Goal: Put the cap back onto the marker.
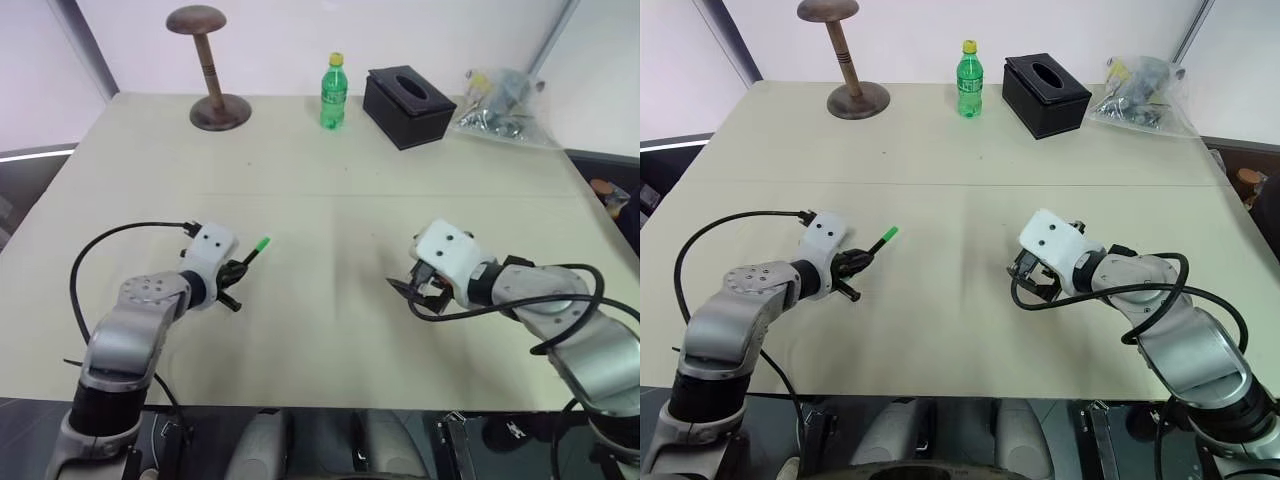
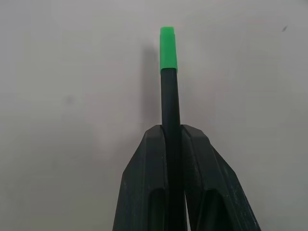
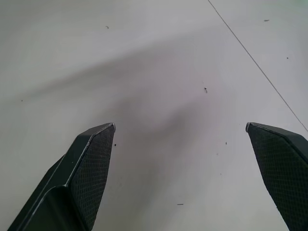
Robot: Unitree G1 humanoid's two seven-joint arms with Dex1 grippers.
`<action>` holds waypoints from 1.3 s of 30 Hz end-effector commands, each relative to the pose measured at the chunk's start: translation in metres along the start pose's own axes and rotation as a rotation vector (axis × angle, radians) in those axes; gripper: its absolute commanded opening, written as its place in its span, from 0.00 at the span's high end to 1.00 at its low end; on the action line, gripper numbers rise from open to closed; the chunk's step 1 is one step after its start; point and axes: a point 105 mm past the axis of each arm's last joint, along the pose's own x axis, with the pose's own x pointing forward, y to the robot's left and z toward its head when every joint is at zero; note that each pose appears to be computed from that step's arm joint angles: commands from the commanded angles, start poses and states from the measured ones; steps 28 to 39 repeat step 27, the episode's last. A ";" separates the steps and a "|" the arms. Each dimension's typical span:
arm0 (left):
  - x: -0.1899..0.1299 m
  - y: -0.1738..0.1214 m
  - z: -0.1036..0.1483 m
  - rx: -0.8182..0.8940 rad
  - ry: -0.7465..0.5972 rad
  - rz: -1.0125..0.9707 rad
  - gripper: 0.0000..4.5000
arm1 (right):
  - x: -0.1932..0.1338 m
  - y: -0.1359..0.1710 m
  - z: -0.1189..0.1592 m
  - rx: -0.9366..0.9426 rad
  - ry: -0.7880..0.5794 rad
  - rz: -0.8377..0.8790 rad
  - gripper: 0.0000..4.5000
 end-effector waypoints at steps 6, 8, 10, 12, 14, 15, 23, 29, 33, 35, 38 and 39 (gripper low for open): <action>0.001 -0.007 0.006 0.016 -0.021 -0.039 0.48 | -0.004 -0.003 0.010 -0.031 -0.036 -0.029 0.00; 0.002 -0.007 0.007 0.010 -0.025 -0.044 0.24 | -0.005 -0.004 0.009 -0.030 -0.033 -0.034 0.00; 0.002 -0.006 0.010 0.006 -0.033 -0.047 0.01 | -0.005 -0.004 0.008 -0.032 -0.027 -0.037 0.00; 0.001 -0.006 0.014 0.000 -0.053 -0.055 0.01 | -0.005 -0.003 0.007 -0.031 -0.025 -0.036 0.00; -0.003 -0.005 0.020 -0.002 -0.076 -0.067 0.01 | -0.005 -0.002 0.007 -0.030 -0.027 -0.030 0.00; -0.005 -0.004 0.022 0.004 -0.084 -0.071 0.01 | -0.005 -0.001 0.008 -0.030 -0.029 -0.026 0.00; -0.031 -0.001 0.027 0.076 -0.092 -0.083 0.01 | -0.001 0.013 0.032 -0.016 -0.154 0.074 0.00; -0.042 -0.004 0.022 0.086 -0.100 -0.093 0.01 | 0.000 0.020 0.040 -0.012 -0.197 0.130 0.00; -0.042 -0.004 0.022 0.086 -0.100 -0.093 0.01 | 0.000 0.020 0.040 -0.012 -0.197 0.130 0.00; -0.042 -0.004 0.022 0.086 -0.100 -0.093 0.01 | 0.000 0.020 0.040 -0.012 -0.197 0.130 0.00; -0.042 -0.004 0.022 0.086 -0.100 -0.093 0.01 | 0.000 0.020 0.040 -0.012 -0.197 0.130 0.00; -0.042 -0.004 0.022 0.086 -0.100 -0.093 0.01 | 0.000 0.020 0.040 -0.012 -0.197 0.130 0.00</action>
